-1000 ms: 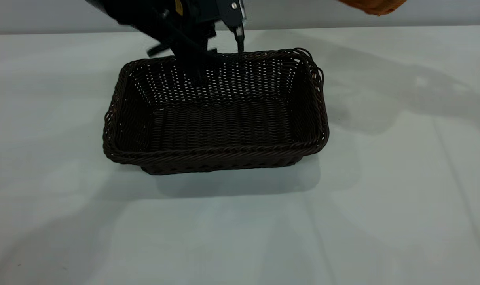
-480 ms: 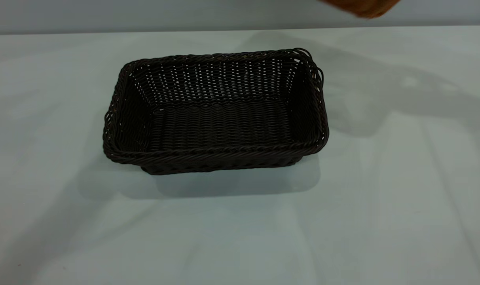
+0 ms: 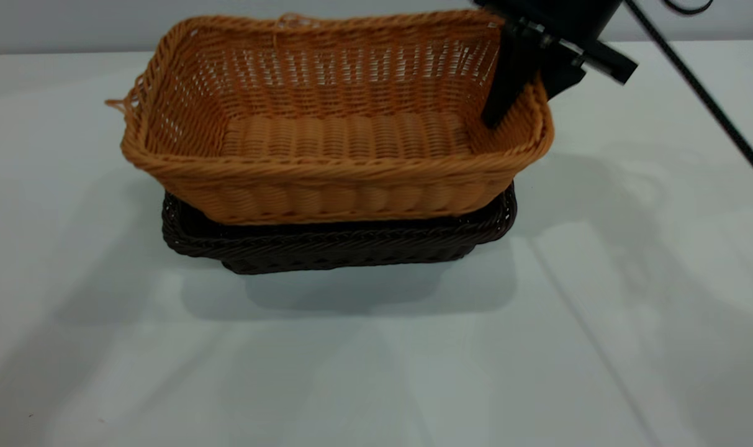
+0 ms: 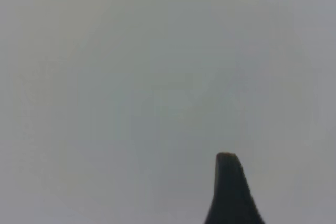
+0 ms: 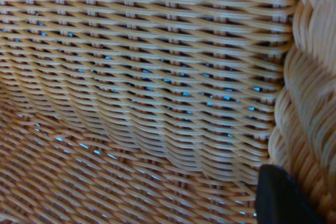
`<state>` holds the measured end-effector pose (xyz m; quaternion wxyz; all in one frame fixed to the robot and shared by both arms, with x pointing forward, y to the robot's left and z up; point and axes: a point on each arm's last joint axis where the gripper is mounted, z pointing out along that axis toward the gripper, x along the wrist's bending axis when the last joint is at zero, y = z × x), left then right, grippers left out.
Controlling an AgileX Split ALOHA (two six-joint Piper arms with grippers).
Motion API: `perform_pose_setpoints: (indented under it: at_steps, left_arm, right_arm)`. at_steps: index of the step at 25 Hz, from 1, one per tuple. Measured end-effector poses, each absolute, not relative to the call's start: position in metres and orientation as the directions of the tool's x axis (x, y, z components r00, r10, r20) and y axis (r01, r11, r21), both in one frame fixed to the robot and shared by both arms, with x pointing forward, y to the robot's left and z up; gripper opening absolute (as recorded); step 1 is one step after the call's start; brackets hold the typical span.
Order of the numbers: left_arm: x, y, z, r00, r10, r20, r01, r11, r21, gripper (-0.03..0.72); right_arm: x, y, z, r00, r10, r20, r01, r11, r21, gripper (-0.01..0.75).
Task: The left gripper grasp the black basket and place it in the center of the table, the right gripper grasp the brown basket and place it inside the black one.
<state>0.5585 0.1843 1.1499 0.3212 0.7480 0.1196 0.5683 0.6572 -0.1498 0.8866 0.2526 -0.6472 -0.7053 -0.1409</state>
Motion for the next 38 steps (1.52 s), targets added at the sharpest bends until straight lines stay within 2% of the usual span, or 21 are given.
perform_pose_setpoints:
  at_steps: [7, 11, 14, 18, 22, 26, 29, 32, 35, 38]
  left_arm:
    - [0.558, 0.187, 1.144, 0.361, 0.532, 0.766, -0.132, -0.784, 0.607, 0.437]
    - [0.557, 0.188, 1.142, 0.375, 0.53, 0.761, -0.111, -0.789, 0.604, 0.437]
    - [0.557, 0.188, 1.141, 0.377, 0.529, 0.76, -0.107, -0.79, 0.603, 0.437]
    - [0.557, 0.188, 1.141, 0.378, 0.529, 0.76, -0.107, -0.79, 0.603, 0.437]
    - [0.557, 0.188, 1.142, 0.377, 0.529, 0.76, -0.107, -0.79, 0.603, 0.437]
    - [0.553, 0.189, 1.146, 0.372, 0.533, 0.76, -0.108, -0.789, 0.605, 0.437]
    - [0.542, 0.195, 1.155, 0.376, 0.581, 0.722, -0.068, -0.759, 0.647, 0.437]
    - [0.52, 0.206, 1.163, 0.415, 0.677, 0.608, 0.082, -0.693, 0.716, 0.437]
    - [0.486, 0.223, 1.171, 0.44, 0.735, 0.516, 0.258, -0.653, 0.712, 0.437]
    - [0.451, 0.24, 1.175, 0.458, 0.759, 0.464, 0.406, -0.642, 0.65, 0.437]
  right_arm:
    - [0.663, -0.151, 0.87, -0.004, 0.862, 0.507, 0.991, 0.071, -0.113, 0.087]
    - [0.668, -0.151, 0.861, 0.013, 0.869, 0.495, 0.997, 0.029, -0.077, 0.126]
    - [0.669, -0.151, 0.861, 0.029, 0.864, 0.503, 0.997, 0.01, -0.075, 0.193]
    - [0.668, -0.149, 0.864, 0.034, 0.855, 0.518, 0.995, 0.018, -0.095, 0.353]
    - [0.664, -0.149, 0.873, -0.053, 0.847, 0.529, 0.986, 0.126, -0.104, 0.505]
    - [0.666, -0.152, 0.892, -0.131, 0.861, 0.491, 0.977, 0.197, -0.085, 0.555]
    - [0.668, -0.159, 0.914, -0.156, 0.897, 0.414, 0.981, 0.191, -0.045, 0.553]
    - [0.664, -0.166, 0.957, -0.175, 0.917, 0.358, 0.984, 0.176, 0.031, 0.537]
    - [0.648, -0.171, 1.028, -0.224, 0.91, 0.349, 0.968, 0.167, 0.186, 0.51]
    - [0.614, -0.179, 1.109, -0.297, 0.897, 0.327, 0.915, 0.168, 0.367, 0.486]
